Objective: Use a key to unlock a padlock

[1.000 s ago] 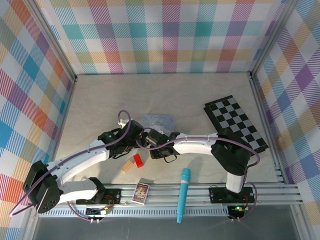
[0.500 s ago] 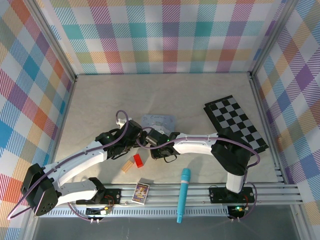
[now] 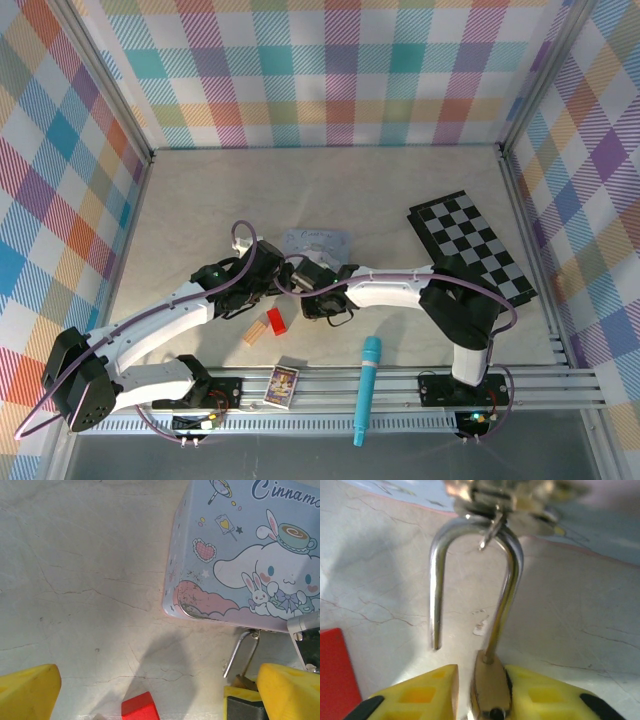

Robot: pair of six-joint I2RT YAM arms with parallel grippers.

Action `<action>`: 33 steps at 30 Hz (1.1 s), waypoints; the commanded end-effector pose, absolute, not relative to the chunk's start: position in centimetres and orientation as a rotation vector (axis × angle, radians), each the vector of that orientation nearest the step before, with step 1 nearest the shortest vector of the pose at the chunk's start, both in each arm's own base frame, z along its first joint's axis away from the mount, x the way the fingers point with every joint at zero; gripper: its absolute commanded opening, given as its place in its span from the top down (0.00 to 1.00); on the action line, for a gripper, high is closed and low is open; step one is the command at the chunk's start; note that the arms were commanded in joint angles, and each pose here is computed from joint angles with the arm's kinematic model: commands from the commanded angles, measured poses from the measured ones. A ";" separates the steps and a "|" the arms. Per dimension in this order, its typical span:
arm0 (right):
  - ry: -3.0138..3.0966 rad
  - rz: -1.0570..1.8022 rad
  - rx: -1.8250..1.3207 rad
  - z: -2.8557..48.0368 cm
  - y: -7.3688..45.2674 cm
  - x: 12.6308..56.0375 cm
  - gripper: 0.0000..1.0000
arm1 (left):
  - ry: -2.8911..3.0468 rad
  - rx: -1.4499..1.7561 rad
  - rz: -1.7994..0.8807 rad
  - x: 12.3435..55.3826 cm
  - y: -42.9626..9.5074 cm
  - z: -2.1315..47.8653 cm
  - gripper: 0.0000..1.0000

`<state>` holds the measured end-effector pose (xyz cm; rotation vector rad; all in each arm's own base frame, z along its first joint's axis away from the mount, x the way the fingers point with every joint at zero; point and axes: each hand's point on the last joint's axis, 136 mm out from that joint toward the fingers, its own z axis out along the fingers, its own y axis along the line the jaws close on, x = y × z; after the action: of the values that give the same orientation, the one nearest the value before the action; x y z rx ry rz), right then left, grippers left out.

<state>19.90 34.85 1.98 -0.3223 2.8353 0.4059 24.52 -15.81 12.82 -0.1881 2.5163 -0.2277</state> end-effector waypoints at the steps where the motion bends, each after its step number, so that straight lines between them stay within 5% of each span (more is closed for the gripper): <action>1: 2.883 0.347 -0.319 1.2 33.1 18.9 0.74 | 2.498 -0.181 -0.222 24.6 -15.4 13.2 0.00; 21: 2.841 0.875 -0.216 1.4 31.6 19.0 0.88 | 2.485 0.338 -0.028 26.9 -19.7 15.1 0.04; 33: 2.820 1.006 -0.086 1.0 29.8 19.2 0.92 | 2.430 0.862 0.228 28.7 -24.5 11.2 0.12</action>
<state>21.06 32.52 3.99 -0.2411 2.6531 1.0591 28.16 -24.01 11.28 0.7368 2.4758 0.1505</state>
